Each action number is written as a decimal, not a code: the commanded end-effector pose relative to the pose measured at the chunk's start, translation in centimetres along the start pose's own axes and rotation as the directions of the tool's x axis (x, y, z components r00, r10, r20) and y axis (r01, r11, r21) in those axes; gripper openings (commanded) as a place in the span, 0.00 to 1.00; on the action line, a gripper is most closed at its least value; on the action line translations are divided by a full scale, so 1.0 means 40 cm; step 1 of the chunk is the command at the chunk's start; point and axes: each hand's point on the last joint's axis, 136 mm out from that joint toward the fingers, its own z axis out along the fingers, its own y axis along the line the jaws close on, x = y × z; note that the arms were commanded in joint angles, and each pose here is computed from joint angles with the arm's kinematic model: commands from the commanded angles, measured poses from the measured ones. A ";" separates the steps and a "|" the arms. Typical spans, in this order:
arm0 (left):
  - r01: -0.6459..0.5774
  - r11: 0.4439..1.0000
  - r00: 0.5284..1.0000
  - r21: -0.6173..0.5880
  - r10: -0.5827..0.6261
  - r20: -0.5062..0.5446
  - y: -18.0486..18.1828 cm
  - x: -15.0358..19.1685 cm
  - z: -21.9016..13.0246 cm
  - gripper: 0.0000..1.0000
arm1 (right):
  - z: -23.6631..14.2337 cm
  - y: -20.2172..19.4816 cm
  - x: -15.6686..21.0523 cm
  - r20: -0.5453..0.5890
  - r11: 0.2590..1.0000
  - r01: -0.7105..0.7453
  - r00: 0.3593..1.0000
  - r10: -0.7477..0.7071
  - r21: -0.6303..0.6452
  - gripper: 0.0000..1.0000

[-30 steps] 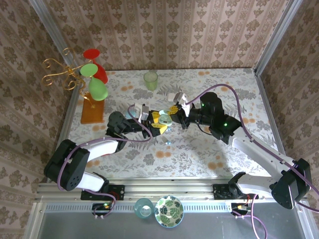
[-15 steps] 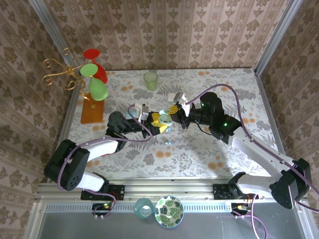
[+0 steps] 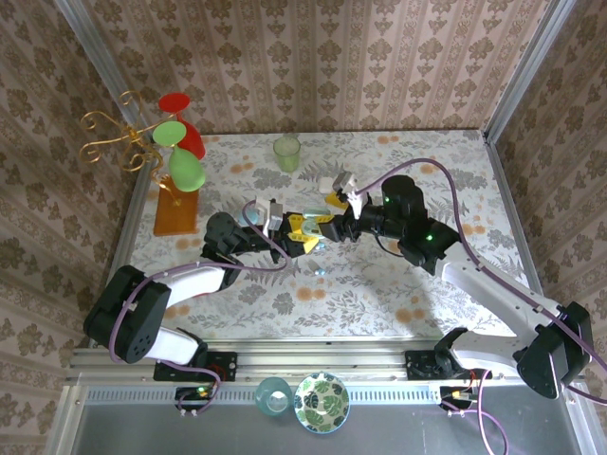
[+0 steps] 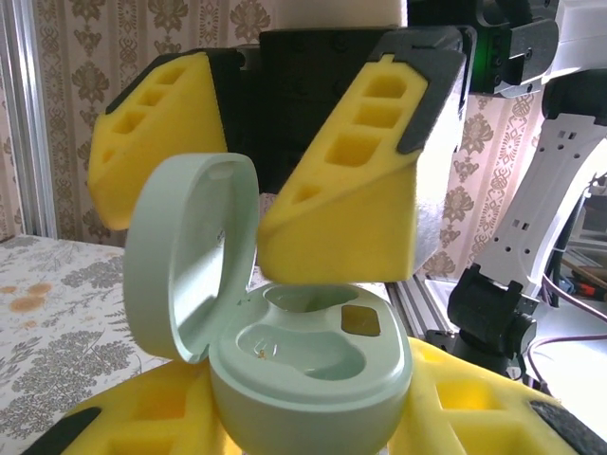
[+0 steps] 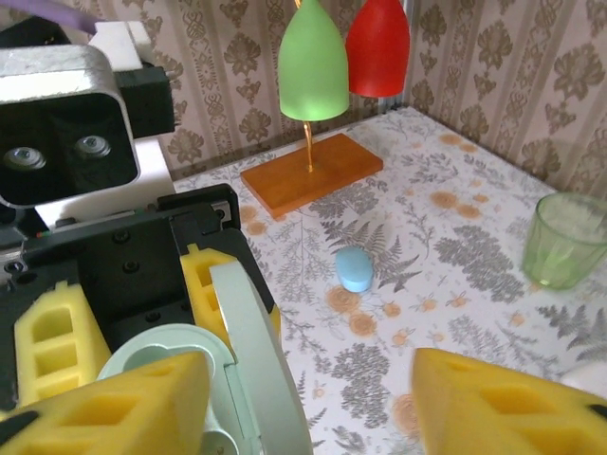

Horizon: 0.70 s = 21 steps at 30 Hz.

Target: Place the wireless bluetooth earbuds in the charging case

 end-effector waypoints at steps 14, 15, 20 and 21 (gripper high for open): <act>-0.068 0.989 0.997 -0.132 0.073 0.030 0.063 -0.004 -0.043 0.29 | -0.185 -0.089 -0.068 0.247 0.925 -0.334 0.926 0.285 0.183 0.78; -0.068 0.989 0.997 -0.132 0.073 0.031 0.064 -0.007 -0.043 0.29 | -0.198 -0.115 -0.050 0.254 0.902 -0.371 0.915 0.313 0.223 0.78; -0.077 0.989 0.996 -0.127 0.083 0.037 0.060 -0.017 -0.042 0.29 | -0.259 -0.268 0.112 0.274 0.690 -0.548 0.836 0.476 0.473 0.75; -0.078 0.989 0.996 -0.126 0.084 0.038 0.059 -0.019 -0.042 0.29 | -0.265 -0.288 0.146 0.273 0.652 -0.561 0.824 0.496 0.509 0.75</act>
